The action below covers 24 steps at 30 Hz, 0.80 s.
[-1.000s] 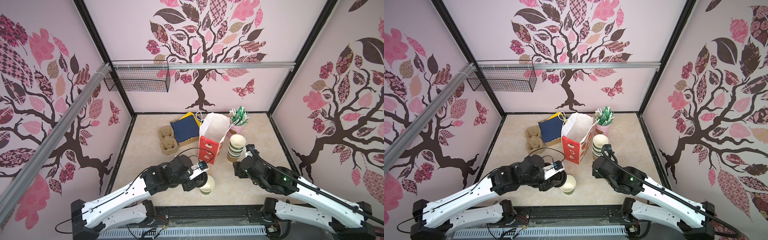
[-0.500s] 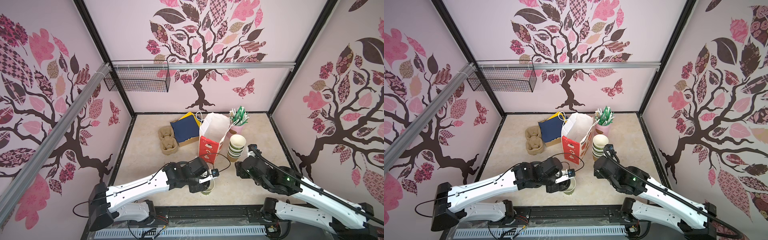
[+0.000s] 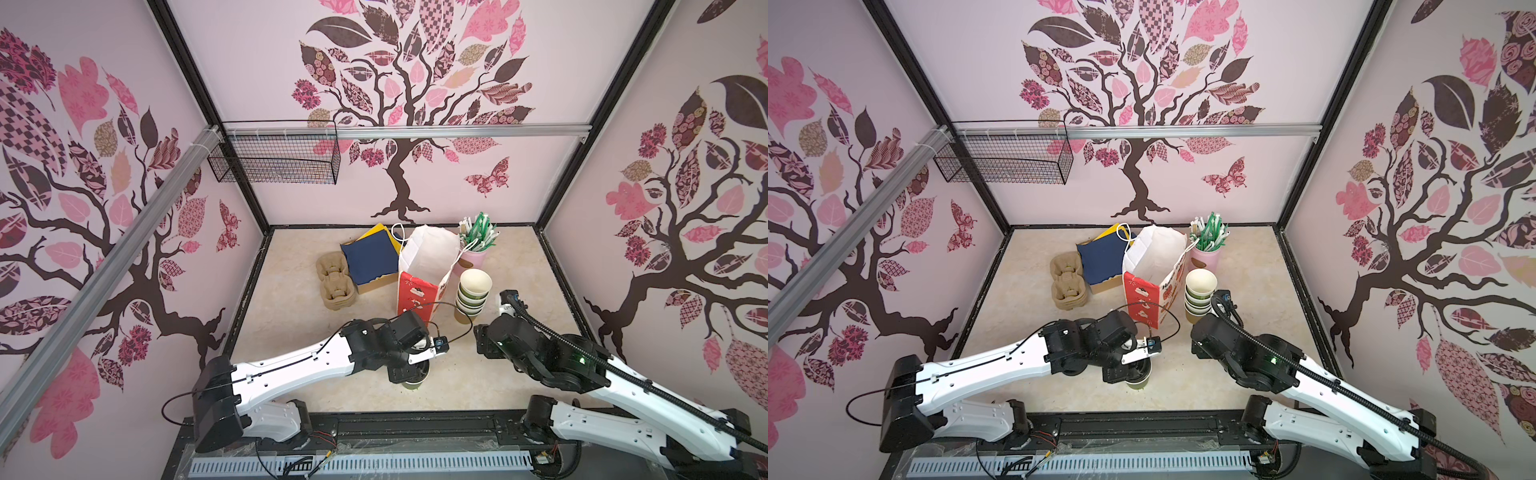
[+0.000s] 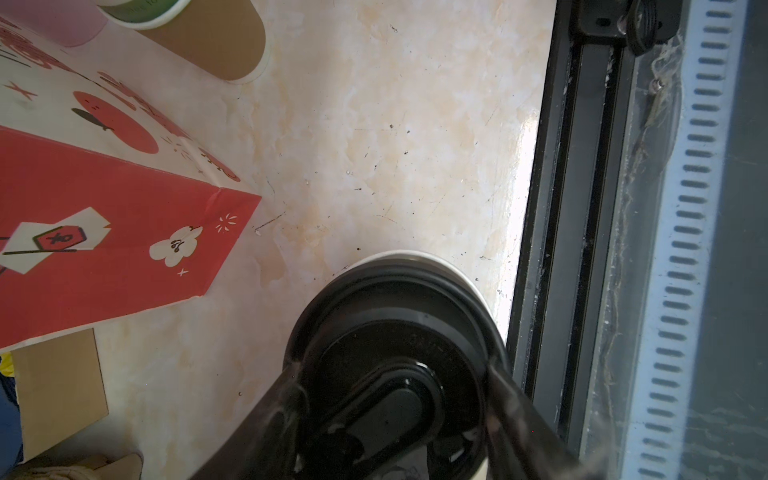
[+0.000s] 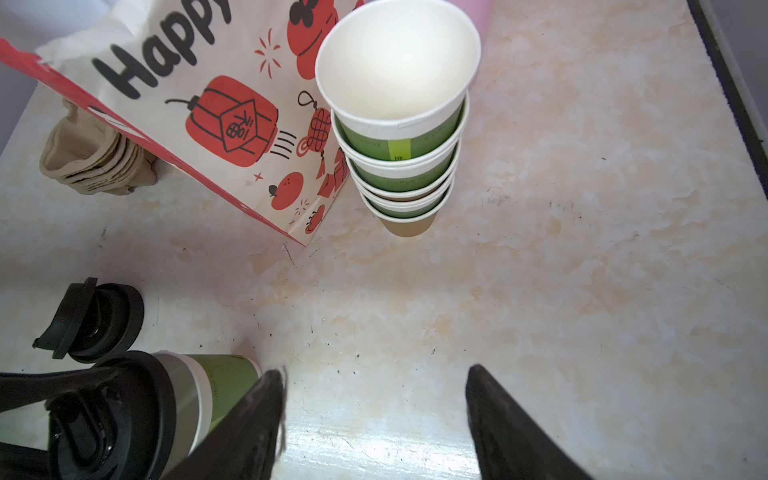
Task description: Pack the takeout coffee
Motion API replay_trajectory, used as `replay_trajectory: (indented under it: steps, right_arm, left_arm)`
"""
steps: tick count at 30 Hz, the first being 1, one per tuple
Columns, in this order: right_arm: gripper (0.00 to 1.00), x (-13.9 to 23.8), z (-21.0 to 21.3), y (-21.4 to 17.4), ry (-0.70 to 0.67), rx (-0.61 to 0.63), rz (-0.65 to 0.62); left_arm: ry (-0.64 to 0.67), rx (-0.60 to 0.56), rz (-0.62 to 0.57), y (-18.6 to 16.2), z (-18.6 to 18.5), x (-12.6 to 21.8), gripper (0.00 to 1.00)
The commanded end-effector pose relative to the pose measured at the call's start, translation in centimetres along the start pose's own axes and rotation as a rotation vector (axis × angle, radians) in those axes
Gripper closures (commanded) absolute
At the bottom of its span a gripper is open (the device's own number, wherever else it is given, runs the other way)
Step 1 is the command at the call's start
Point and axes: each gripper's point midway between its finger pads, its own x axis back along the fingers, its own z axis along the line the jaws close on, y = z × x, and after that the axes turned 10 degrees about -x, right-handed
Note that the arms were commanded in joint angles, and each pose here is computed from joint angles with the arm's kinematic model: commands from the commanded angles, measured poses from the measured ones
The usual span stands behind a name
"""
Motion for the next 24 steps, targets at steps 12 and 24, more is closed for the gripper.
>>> replay_trajectory:
  steps: [12, 24]
  right_arm:
    - [0.27, 0.8, -0.6, 0.8, -0.007, -0.037, -0.026]
    - [0.27, 0.8, -0.5, 0.7, 0.0, -0.043, -0.021]
  left_arm:
    - [-0.038, -0.015, -0.014, 1.3, -0.2, 0.0, 0.41]
    - [-0.033, -0.015, 0.008, 0.8, -0.2, -0.9, 0.4]
